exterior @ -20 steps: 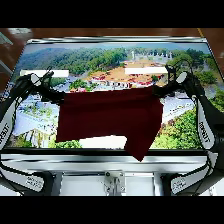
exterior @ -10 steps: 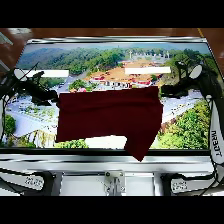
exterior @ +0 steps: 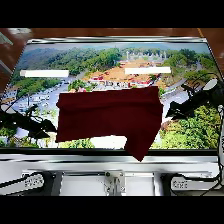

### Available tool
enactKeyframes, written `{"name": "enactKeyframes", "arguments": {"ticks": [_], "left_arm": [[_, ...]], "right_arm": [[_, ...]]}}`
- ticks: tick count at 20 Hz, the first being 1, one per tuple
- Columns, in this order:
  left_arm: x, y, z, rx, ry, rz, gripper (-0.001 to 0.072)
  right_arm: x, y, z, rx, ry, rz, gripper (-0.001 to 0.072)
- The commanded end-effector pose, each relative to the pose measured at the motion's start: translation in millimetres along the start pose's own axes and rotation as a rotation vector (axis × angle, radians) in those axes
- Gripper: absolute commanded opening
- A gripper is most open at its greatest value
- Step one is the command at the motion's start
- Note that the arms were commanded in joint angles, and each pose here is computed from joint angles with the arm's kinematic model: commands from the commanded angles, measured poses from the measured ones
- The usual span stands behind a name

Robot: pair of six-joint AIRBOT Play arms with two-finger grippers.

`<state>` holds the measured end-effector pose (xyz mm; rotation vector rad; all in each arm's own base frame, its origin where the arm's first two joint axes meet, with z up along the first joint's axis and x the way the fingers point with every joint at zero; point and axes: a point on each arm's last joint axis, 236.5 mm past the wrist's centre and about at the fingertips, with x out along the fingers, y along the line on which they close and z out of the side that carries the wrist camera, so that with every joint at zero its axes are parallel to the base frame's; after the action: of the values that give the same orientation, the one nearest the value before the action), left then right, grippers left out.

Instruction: Fold the shirts.

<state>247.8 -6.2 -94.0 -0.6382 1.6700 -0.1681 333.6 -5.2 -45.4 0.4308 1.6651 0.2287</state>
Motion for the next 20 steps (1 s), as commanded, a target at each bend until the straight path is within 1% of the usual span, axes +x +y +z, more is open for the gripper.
{"name": "enactKeyframes", "arguments": {"ticks": [1,4,7,8,9,11,12,15,18,20], "left_arm": [[18,12,-18,-0.061,-0.011,-0.025,0.0614],[28,-4,-7,-0.073,-0.07,-0.092,0.0613],[38,-11,0,-0.062,-0.101,-0.084,0.061],[41,-15,3,-0.056,-0.113,-0.085,0.0533],[44,-15,6,-0.045,-0.125,-0.074,0.0376],[47,-20,5,-0.026,-0.119,-0.07,0.0057],[47,-22,4,-0.025,-0.115,-0.074,0.003],[44,-24,2,-0.019,-0.116,-0.08,0.003],[39,-26,3,-0.008,-0.135,-0.079,0.0029],[37,-28,4,-0.006,-0.143,-0.081,0.0029]], "right_arm": [[12,4,7,0.056,-0.041,0.044,0.0474],[12,4,13,0.059,-0.068,0.047,0.0474],[11,3,17,0.068,-0.082,0.045,0.0474],[11,3,17,0.068,-0.082,0.044,0.0474],[11,2,16,0.069,-0.081,0.039,0.0474],[12,-13,13,0.106,-0.069,-0.025,0.0473],[12,-22,9,0.123,-0.057,-0.06,0.0474],[24,-23,-19,0.116,0.048,-0.055,0.0474],[41,12,-39,0.088,0.049,0.099,0.0475],[58,13,-54,0.115,0.049,0.106,0.0627]]}}
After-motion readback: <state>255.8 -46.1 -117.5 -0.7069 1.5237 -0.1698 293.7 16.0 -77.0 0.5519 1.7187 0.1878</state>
